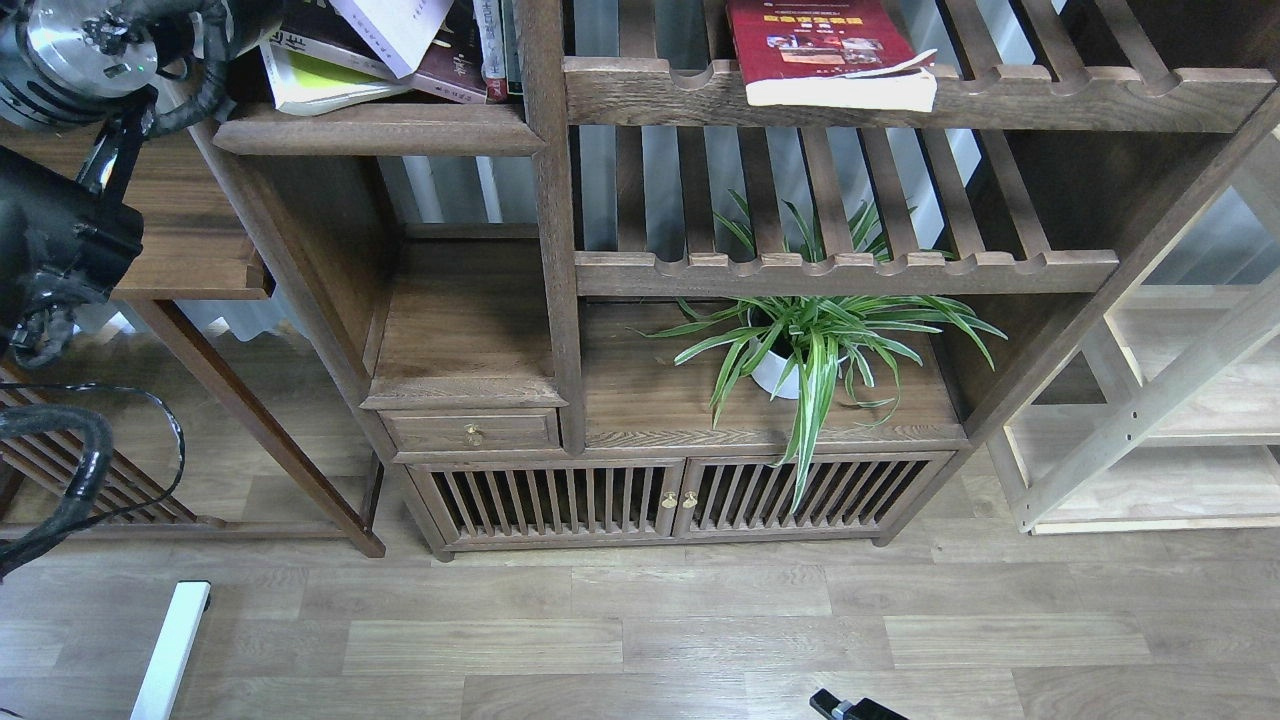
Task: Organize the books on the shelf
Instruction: 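Push the white book into the top shelf and release it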
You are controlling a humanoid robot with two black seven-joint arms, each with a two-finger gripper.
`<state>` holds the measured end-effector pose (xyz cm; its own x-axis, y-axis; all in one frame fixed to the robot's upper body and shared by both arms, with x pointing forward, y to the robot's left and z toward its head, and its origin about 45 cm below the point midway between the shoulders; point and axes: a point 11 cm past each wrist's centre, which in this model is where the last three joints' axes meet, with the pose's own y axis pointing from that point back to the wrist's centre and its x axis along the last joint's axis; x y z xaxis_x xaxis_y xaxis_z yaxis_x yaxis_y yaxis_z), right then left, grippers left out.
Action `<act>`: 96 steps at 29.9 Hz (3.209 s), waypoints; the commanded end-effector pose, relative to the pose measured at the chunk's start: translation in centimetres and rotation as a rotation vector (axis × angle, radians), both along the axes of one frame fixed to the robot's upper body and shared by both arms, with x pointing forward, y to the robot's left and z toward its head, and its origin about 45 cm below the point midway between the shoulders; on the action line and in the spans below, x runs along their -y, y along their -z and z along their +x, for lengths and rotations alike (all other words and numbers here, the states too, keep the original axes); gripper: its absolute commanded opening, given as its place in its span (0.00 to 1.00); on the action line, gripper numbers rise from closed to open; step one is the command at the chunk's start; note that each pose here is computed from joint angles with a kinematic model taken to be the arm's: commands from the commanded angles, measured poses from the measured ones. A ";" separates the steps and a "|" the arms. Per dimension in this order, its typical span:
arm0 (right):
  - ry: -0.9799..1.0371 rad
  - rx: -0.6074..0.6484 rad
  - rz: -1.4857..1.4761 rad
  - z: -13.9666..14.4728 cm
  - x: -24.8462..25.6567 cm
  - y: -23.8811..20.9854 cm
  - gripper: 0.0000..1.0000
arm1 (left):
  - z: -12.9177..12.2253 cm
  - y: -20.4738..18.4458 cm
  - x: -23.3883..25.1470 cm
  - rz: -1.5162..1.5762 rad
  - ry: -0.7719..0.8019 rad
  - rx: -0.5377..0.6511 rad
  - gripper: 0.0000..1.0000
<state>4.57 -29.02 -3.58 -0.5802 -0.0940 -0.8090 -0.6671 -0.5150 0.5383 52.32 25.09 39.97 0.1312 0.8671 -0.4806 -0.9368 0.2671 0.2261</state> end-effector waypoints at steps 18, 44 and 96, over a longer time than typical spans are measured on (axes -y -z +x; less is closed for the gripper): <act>0.001 -0.034 0.008 -1.4 0.0 0.2 0.55 | -0.4 1.0 4.2 -0.038 0.060 -0.045 0.56; -0.016 -0.046 0.016 -2.0 -0.6 0.3 0.55 | -5.7 -4.4 0.8 -0.069 0.089 -0.022 0.65; -0.005 -0.101 0.044 -5.5 -1.6 0.0 0.54 | -11.2 -1.9 -2.9 -0.070 0.140 -0.144 0.98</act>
